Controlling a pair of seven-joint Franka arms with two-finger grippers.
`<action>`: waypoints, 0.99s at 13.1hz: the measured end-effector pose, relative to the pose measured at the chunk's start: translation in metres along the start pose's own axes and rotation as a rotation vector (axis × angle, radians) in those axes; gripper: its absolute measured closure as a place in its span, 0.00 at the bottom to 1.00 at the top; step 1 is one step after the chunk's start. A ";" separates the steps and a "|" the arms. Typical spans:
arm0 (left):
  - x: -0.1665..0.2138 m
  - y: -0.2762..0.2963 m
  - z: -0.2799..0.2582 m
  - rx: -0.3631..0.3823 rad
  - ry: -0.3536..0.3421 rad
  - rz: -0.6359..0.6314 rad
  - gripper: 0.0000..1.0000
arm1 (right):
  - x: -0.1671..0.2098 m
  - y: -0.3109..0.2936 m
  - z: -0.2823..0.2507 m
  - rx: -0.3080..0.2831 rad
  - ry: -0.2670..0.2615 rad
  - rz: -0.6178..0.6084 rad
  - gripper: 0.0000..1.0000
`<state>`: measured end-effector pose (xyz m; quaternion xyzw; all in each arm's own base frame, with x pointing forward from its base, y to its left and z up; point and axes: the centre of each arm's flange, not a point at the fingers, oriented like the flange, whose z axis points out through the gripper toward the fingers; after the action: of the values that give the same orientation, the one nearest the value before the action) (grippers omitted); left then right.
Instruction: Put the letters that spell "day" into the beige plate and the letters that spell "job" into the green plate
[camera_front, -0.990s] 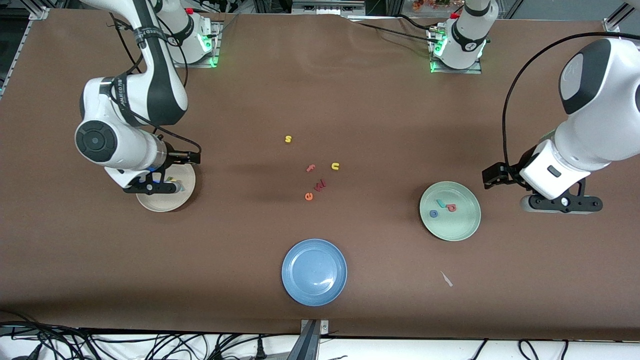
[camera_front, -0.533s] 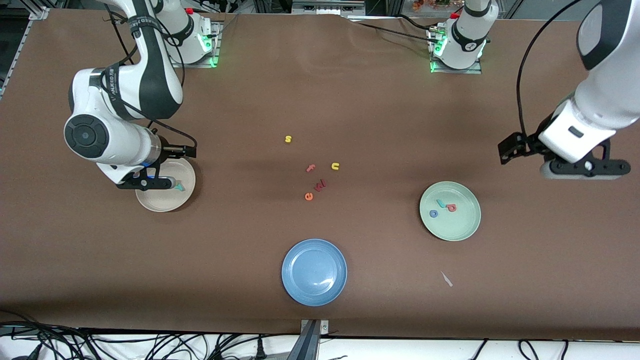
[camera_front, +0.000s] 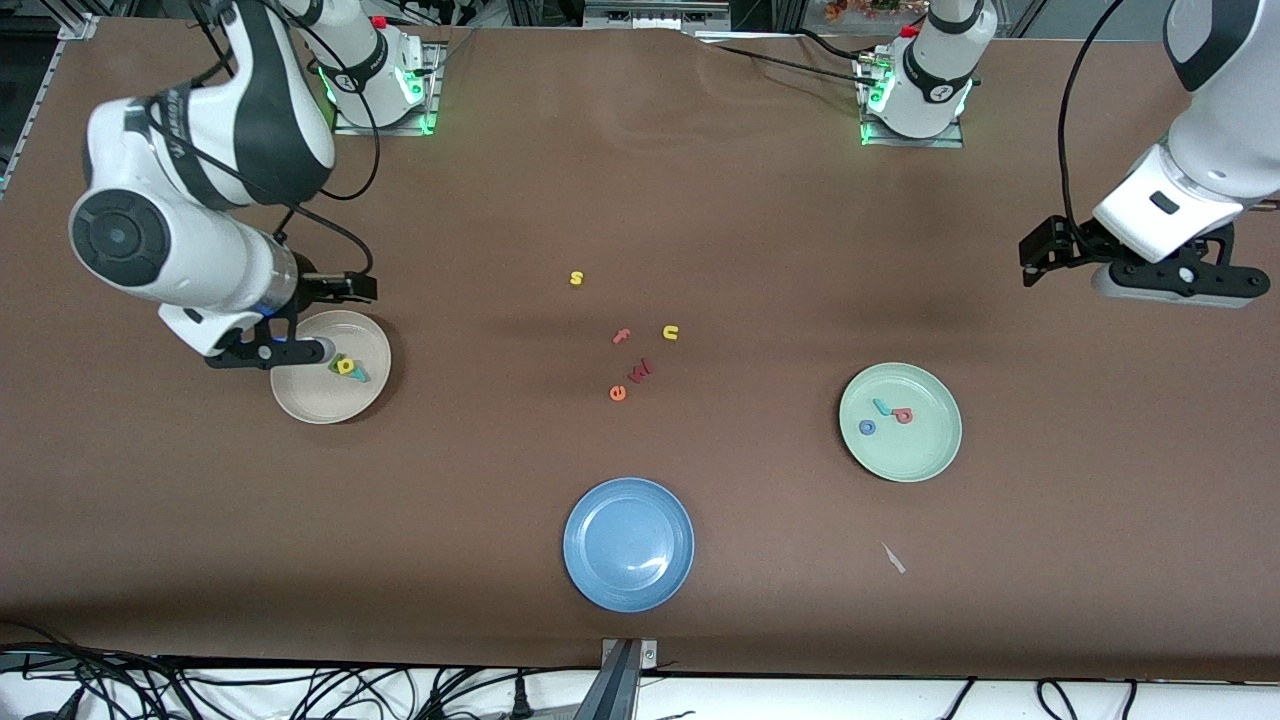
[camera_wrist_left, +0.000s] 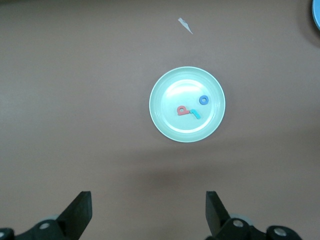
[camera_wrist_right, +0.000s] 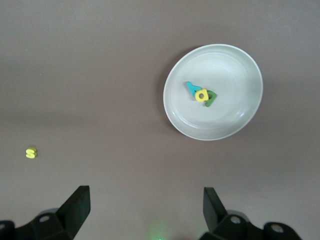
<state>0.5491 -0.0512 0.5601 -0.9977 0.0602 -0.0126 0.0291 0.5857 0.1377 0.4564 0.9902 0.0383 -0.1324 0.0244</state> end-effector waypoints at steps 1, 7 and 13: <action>-0.004 0.001 -0.002 0.000 0.003 0.004 0.00 | -0.009 0.002 -0.010 0.002 -0.003 -0.007 0.00; -0.003 0.007 -0.002 0.000 0.012 0.019 0.00 | -0.051 0.022 -0.057 0.018 -0.002 -0.015 0.00; -0.001 0.005 -0.005 0.000 0.024 0.017 0.00 | -0.068 0.054 -0.074 0.016 0.001 -0.074 0.00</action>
<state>0.5472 -0.0567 0.5652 -0.9969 0.0690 -0.0244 0.0285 0.5438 0.0840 0.5482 0.9883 0.0737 -0.1329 0.0117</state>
